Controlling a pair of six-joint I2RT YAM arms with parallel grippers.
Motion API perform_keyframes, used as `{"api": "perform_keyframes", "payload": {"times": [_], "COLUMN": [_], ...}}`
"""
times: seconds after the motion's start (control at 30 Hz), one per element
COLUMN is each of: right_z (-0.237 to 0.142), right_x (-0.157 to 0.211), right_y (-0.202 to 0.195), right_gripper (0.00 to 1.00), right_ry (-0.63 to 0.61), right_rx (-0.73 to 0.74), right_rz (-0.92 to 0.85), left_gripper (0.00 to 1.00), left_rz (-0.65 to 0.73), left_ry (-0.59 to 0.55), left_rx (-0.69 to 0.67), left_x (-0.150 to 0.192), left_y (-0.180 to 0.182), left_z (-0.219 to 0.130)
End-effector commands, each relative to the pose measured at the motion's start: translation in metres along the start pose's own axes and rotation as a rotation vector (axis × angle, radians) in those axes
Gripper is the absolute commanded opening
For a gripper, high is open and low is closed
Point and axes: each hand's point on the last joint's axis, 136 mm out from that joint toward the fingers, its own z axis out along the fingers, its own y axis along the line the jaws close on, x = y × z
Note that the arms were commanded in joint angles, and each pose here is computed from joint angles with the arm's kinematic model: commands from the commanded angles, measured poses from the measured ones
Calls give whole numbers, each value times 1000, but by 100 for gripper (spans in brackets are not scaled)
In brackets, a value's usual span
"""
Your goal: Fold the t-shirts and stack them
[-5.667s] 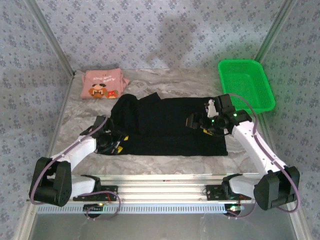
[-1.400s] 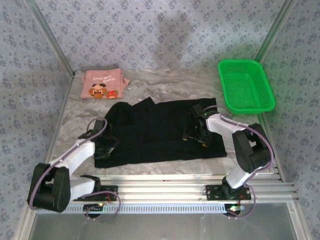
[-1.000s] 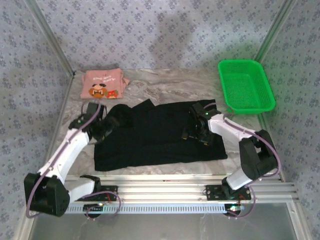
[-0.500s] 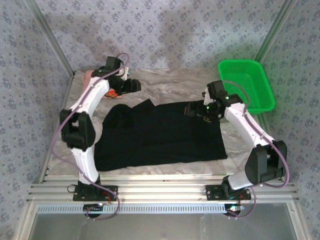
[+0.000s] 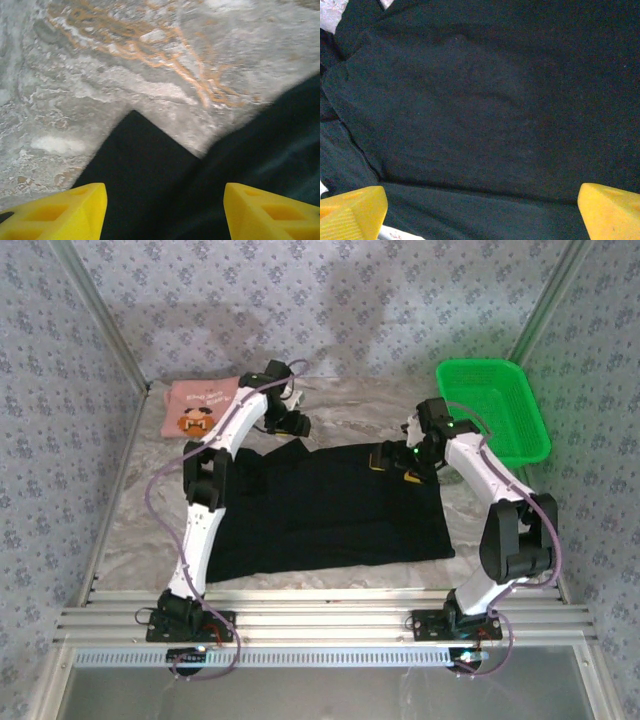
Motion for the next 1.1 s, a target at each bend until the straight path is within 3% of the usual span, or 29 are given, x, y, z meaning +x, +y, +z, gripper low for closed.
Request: {"api": "perform_keyframes", "payload": {"times": [0.0,0.5,0.77,0.93,1.07], "right_z": [4,12,13,12,14], "right_x": [6,14,17,12,6], "right_y": [-5,-16,-18,-24,-32], "right_gripper": [100,99,99,99,99], "right_ry": [49,69,80,69,65], "right_rx": [3,-2,1,0,-4], "right_rz": [6,44,48,68,99], "left_gripper": [60,60,52,49,51], "left_rz": [-7,-48,-60,-37,-7], "left_ry": [-12,-19,39,113,92], "left_rx": [-92,-89,-98,-125,-98], "left_x": [-5,-13,1,22,22], "left_y": [18,30,28,29,16], "left_z": [1,51,74,77,73]}}
